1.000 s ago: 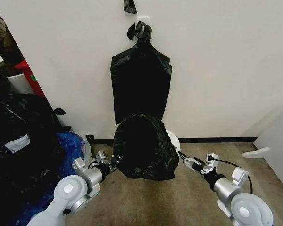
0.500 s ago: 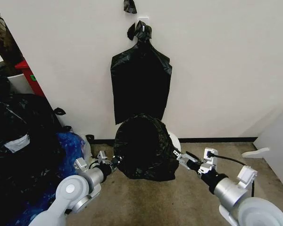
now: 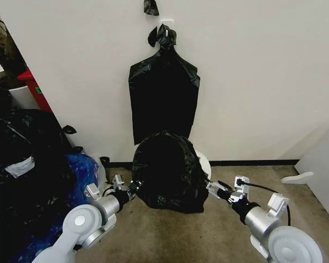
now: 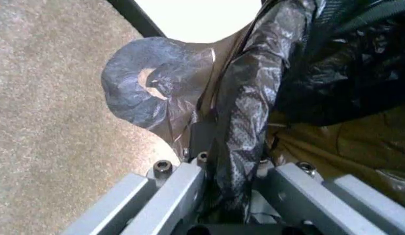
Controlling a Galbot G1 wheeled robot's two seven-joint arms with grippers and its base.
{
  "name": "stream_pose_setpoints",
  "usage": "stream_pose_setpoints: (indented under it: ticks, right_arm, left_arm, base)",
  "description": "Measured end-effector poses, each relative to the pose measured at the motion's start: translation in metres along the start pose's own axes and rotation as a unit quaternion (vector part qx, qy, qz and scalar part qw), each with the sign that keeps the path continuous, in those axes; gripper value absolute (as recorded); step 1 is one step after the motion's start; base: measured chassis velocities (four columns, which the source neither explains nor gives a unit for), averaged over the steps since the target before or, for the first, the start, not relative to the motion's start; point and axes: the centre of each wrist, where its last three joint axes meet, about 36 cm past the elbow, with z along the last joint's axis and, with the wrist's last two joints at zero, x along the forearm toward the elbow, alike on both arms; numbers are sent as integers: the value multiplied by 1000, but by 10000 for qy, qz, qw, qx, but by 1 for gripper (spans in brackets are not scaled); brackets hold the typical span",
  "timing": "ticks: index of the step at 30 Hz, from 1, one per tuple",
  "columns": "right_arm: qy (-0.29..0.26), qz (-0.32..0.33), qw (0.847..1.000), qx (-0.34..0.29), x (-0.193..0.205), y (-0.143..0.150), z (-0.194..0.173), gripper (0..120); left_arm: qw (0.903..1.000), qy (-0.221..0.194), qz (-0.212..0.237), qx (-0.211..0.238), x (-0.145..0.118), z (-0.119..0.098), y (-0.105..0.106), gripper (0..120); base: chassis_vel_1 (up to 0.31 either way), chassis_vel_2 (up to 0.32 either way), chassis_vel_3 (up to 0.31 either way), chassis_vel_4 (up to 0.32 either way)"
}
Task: Place the garbage bag over the trash bin.
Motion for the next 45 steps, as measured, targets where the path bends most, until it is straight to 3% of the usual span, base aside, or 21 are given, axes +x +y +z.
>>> stream_pose_setpoints:
  ticks: [3,8,19,24,35,45]
  right_arm:
    - [82,78,9998,-183,-2,-19,3,100]
    - [103,50,9995,-309,1,-25,5,100]
    - [-360,-387,9986,-18,23,5,-20,100]
    - [-313,-489,9983,-35,34,8,-15,100]
    - [54,-435,9990,-1,27,-47,42,100]
    - [8,-138,9998,158,-3,-66,47,100]
  left_arm:
    - [9999,58,94,-25,1,1,0,0]
    - [9998,89,164,-41,1,1,0,0]
    - [10000,-2,1,-15,-1,-2,0,0]
    - [10000,-36,-50,72,-3,-6,2,0]
    - [9997,-34,-32,223,-5,-11,1,0]
    - [9997,-7,9,224,-4,-8,-1,0]
  base:
    - [0,0,0,0]
    - [0,0,0,0]
    - [0,0,0,0]
    - [0,0,0,0]
    - [0,0,0,0]
    - [0,0,0,0]
